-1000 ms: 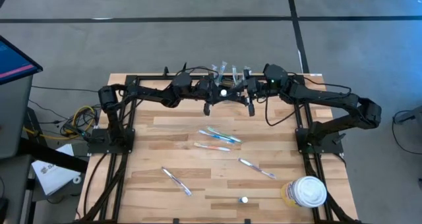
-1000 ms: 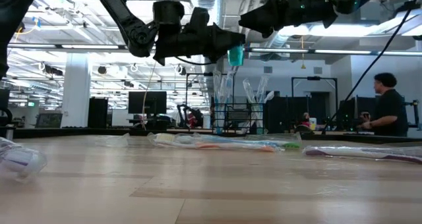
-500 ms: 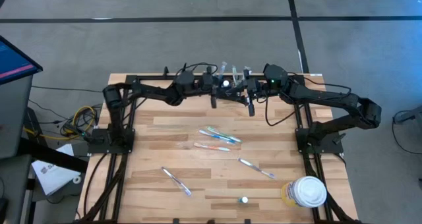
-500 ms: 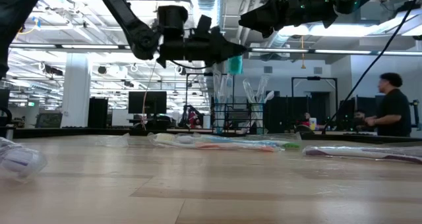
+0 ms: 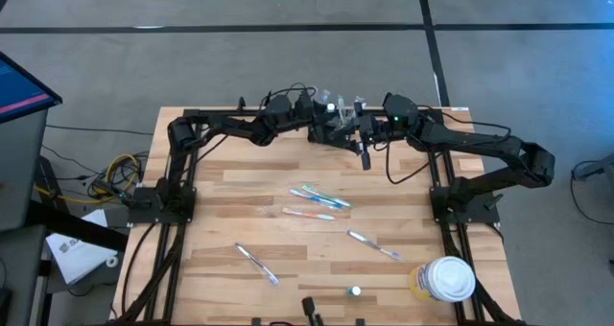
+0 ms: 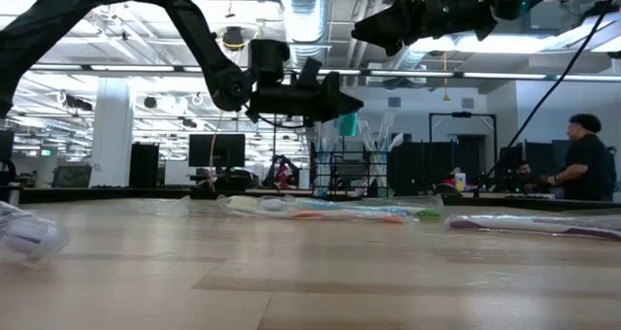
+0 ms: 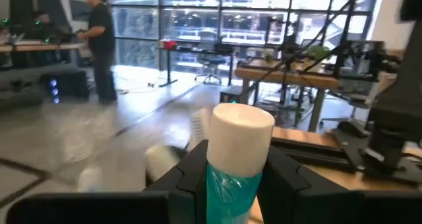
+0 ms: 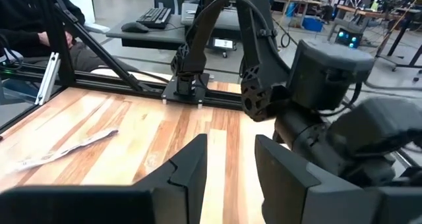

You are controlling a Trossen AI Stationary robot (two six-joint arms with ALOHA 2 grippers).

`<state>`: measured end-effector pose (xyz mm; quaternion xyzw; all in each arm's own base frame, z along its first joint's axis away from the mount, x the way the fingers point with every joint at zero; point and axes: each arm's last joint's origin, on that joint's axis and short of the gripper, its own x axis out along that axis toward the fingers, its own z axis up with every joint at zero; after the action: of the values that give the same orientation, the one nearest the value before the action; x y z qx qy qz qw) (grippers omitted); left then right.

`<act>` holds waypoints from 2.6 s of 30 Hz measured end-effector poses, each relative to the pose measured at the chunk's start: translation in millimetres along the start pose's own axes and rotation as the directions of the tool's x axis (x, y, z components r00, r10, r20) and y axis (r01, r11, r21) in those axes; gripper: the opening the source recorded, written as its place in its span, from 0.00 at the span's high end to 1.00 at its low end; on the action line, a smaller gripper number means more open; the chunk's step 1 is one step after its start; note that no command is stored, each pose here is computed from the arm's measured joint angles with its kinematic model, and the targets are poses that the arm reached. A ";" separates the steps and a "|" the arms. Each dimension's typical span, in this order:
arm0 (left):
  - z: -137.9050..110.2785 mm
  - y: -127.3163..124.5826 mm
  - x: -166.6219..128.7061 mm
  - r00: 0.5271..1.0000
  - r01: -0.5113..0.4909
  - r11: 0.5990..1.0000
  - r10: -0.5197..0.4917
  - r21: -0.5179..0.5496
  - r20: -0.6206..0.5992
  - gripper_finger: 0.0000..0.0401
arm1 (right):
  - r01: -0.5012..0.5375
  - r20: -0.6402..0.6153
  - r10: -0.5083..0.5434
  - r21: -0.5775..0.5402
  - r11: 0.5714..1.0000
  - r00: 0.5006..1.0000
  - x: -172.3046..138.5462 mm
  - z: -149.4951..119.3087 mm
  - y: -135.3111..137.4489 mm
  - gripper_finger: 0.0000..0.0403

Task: Pick & Place toothbrushing station
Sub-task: Put the top blue mouthwash into the mesh organizer

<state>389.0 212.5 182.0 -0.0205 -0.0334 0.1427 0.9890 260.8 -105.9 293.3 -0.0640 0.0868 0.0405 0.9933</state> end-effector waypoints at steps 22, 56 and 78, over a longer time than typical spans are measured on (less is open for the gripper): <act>-7.3 -1.6 -0.2 0.997 0.009 0.998 -0.014 -0.063 -0.071 0.79 | -0.001 -0.001 0.001 -0.015 1.000 1.000 0.1 0.0 0.3 0.71; -28.6 -5.4 -7.0 0.987 -0.108 0.993 0.100 -0.054 -0.128 0.79 | -0.004 -0.013 0.004 -0.008 1.000 1.000 0.1 -1.4 0.6 0.71; -40.5 -3.5 -7.5 0.969 -0.165 0.985 0.153 -0.049 -0.192 0.79 | -0.004 -0.014 0.004 -0.008 1.000 1.000 0.1 -1.4 0.6 0.71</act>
<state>385.8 205.7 141.4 -0.0682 0.0571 0.2179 0.9719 260.7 -105.5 291.8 -0.0680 0.0937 0.0422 0.9924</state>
